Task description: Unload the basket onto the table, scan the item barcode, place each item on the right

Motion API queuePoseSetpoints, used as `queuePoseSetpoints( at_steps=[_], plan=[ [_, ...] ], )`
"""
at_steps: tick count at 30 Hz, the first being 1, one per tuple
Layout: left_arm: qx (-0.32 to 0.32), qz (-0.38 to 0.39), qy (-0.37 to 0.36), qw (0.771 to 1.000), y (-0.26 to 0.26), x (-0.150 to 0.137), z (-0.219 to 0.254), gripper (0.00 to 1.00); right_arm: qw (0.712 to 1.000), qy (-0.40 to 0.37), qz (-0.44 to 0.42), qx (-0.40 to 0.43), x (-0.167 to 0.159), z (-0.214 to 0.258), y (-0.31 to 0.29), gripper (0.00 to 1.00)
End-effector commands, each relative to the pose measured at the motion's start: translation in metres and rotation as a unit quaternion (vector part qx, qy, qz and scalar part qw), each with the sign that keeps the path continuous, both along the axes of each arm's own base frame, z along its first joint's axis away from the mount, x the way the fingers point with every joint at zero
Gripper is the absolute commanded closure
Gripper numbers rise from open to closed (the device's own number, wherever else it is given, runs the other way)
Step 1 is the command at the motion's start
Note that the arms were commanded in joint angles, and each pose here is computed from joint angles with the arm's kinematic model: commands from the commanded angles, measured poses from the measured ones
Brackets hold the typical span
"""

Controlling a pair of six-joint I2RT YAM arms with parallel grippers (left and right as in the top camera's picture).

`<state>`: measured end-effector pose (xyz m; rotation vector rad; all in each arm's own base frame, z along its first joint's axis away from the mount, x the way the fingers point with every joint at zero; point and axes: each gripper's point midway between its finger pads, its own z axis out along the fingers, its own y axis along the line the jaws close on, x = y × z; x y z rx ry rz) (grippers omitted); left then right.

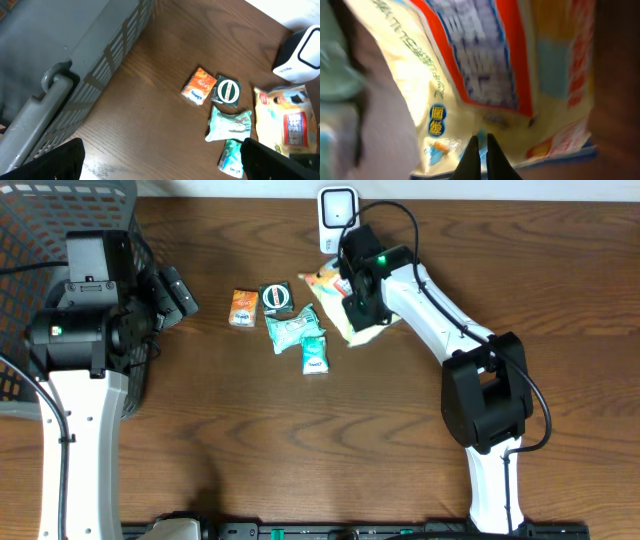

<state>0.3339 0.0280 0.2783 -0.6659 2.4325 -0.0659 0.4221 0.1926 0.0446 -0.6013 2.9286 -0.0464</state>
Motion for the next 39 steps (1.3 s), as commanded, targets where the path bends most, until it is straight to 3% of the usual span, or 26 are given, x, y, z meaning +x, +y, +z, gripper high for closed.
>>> queuePoseSetpoints(
  at_steps=[1,5,9,14,19,25,34,39],
  plan=[
    [0.0,0.008,-0.003,1.0,0.003,-0.001,0.002,0.02,0.999,0.012,-0.017,-0.025,-0.01,0.006,-0.009,0.99],
    [0.0,0.008,-0.003,1.0,0.003,-0.001,0.002,0.02,0.998,0.038,-0.028,-0.037,-0.03,0.018,-0.016,0.99],
    [0.0,0.008,-0.003,1.0,0.003,-0.001,0.002,0.02,1.0,-0.011,-0.028,-0.008,-0.025,0.061,-0.013,0.99],
    [0.0,0.008,-0.003,1.0,0.003,-0.001,0.002,0.02,0.985,-0.141,-0.021,0.093,0.015,0.123,0.019,0.99],
    [0.0,0.008,-0.003,1.0,0.003,-0.001,0.002,0.02,0.962,-0.223,-0.012,0.155,0.058,0.139,0.047,0.99],
    [0.0,0.008,-0.003,1.0,0.003,-0.001,0.002,0.02,0.96,-0.23,-0.01,0.16,0.085,0.1,0.062,0.99],
    [0.0,0.008,-0.003,1.0,0.003,-0.001,0.002,0.02,0.991,-0.105,-0.019,0.085,0.067,-0.035,0.049,0.99],
    [0.0,0.008,-0.003,1.0,0.003,-0.001,0.002,0.02,0.994,-0.077,-0.019,0.07,0.051,-0.033,0.041,0.99]
  ],
)
